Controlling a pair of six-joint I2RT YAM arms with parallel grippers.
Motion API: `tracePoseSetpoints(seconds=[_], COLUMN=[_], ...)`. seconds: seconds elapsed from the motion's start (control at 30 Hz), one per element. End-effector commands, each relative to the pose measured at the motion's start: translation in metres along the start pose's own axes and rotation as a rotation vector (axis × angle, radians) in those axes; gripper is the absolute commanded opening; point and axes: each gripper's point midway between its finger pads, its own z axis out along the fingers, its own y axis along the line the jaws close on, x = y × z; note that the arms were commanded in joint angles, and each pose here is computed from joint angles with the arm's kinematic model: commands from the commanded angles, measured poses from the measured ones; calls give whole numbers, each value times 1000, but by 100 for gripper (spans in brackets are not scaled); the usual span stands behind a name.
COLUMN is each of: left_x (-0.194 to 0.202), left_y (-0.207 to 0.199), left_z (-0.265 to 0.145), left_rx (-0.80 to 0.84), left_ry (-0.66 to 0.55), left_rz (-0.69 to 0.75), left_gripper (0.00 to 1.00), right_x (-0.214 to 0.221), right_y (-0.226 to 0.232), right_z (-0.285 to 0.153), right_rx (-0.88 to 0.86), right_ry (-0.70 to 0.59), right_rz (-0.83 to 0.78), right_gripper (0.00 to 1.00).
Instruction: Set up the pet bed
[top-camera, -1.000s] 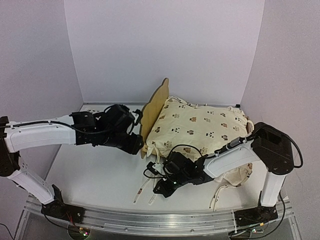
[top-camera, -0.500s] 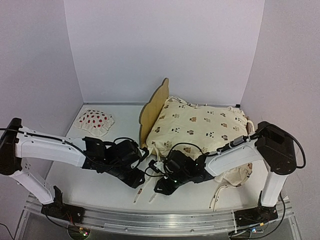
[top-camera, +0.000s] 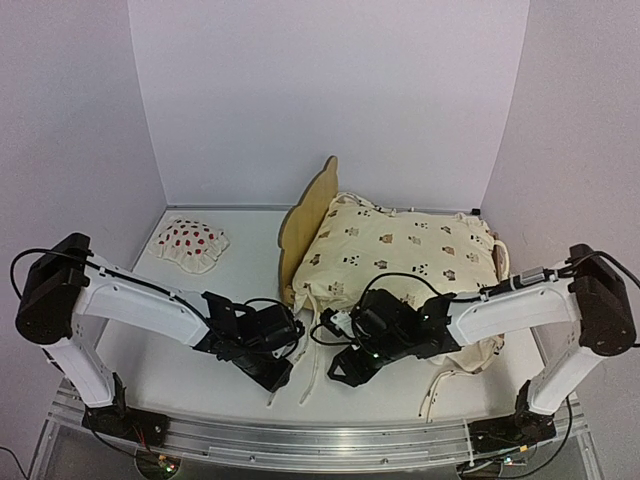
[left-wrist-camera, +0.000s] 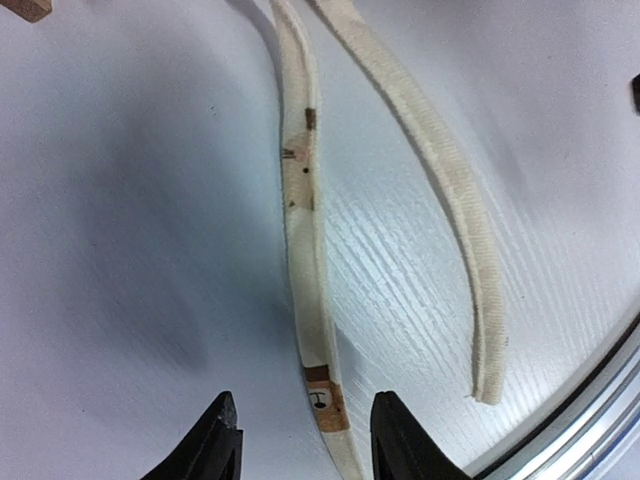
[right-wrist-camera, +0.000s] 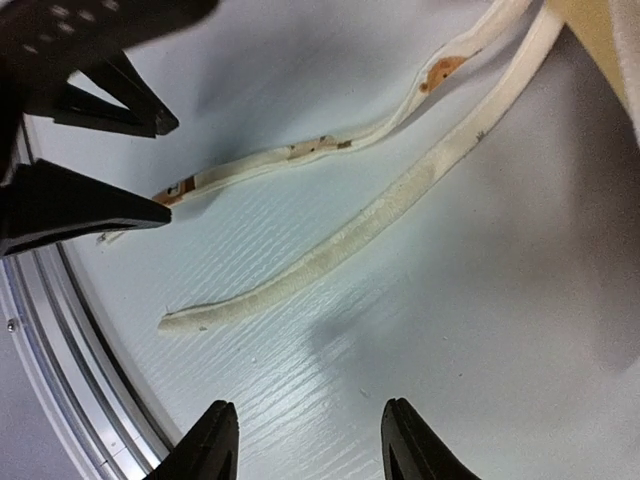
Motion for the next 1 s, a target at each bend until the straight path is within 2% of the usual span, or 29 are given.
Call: tracePoseSetpoints(seconds=[0.0,0.13,0.27,0.3,0.43,0.67,0.77,0.97], left_x=[2,7,7,2,-29,-81,-88,-76], left_y=[4,-1,0,-2,-17,-58,-81,-118], left_z=[13,24,31,28,-2,-48,-48,-13], left_rx=[-37,-37,-63,-62,-37,44,135,238], left_ry=[14,37,39,25,-76,-208,-221,-140], left_rz=[14,34,46,48,58,84,97,133], left_gripper=[40,31,4,1,0,0,0,0], right_x=[-7,-6,-6,-6,-14,-37,-37,-29], right_y=[-7,-12,-14,-15,-18,-41,-47,-57], right_z=[-20,-26,-30,-32,-44,-86,-98,-109], right_rx=[47,71,81,84,110,282,316,351], right_ry=[-45,-57,-69,-74,-118,-200,-222,-246], right_rz=[-5,-10,-3,3,25,72,83,103], right_gripper=[51,51,51,51,51,48,47,47])
